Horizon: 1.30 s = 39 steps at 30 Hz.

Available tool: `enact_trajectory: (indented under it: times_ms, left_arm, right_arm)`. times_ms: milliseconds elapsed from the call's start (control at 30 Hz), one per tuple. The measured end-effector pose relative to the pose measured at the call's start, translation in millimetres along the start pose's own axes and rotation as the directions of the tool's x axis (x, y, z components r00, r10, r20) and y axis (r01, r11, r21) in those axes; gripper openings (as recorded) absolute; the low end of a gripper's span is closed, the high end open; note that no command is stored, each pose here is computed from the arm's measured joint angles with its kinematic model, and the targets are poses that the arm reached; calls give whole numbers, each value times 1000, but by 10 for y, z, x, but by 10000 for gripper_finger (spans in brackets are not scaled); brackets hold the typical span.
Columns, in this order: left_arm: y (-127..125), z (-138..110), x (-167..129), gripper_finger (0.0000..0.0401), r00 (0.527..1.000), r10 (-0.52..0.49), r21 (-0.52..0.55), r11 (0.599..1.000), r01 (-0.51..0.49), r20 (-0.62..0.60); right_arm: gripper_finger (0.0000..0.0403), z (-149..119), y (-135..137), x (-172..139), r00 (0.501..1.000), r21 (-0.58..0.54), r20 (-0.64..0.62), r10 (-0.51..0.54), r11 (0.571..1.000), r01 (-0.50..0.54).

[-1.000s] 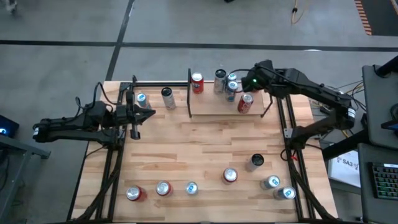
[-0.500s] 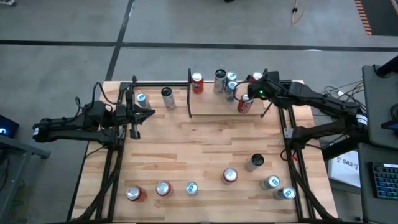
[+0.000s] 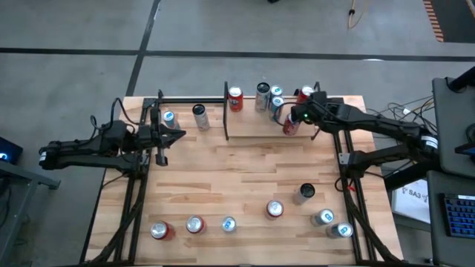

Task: Place canned beverage on shelf
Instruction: Put the dark red soda can on the shelf

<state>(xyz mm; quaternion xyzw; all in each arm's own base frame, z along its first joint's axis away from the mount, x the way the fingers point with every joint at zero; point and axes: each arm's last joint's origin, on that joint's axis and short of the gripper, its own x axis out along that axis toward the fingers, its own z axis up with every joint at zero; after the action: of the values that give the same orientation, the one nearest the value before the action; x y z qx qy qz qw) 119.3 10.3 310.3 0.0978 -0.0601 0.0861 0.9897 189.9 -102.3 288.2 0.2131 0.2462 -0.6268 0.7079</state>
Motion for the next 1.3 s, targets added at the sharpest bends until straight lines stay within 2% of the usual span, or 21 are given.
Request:
enact_trajectory:
  times_ms: [667,1300]
  left_arm:
    - [0,-2,4,0,1000,0,2,1000,0,-1]
    - [-1,-1,4,0,1000,0,2,1000,0,-1]
  right_arm:
    - [293,-102,199,258,997,-86,-17,-76,994,74]
    - [293,-71,199,474,991,10,-54,-120,993,120]
